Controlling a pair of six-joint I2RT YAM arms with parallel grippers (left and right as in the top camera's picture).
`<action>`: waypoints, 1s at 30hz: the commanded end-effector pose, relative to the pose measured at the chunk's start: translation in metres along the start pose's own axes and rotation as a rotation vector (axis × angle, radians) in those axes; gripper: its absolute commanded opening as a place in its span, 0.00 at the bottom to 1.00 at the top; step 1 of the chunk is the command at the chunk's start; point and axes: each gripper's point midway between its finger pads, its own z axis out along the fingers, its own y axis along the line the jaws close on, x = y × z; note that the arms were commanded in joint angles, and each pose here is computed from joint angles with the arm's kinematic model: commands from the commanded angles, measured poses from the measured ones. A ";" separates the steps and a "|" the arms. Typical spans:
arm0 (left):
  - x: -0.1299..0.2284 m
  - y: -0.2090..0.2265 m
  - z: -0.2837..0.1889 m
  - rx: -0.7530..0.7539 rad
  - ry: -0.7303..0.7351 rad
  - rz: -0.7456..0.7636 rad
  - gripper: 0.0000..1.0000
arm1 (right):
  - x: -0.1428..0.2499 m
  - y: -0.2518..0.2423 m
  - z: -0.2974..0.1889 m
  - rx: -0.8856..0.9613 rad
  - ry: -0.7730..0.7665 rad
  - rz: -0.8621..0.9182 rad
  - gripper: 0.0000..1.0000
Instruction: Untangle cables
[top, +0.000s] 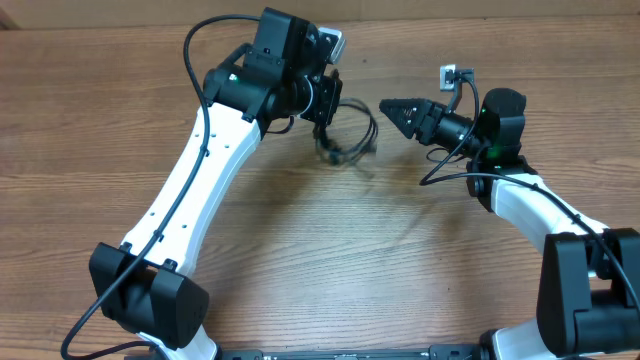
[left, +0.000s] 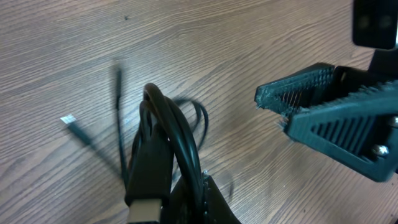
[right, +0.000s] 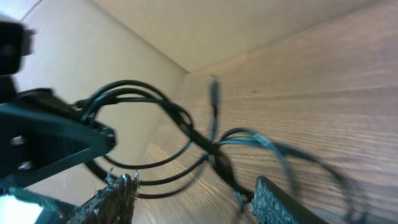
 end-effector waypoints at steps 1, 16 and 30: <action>-0.004 -0.013 -0.003 0.087 -0.005 0.024 0.04 | -0.005 0.031 -0.003 -0.117 0.011 -0.169 0.59; 0.030 -0.077 -0.024 0.497 0.090 0.185 0.04 | 0.006 0.044 -0.006 -0.212 0.041 -0.512 0.56; 0.029 -0.080 -0.025 0.514 0.082 0.197 0.04 | 0.027 0.064 -0.010 -0.354 0.116 -0.566 0.41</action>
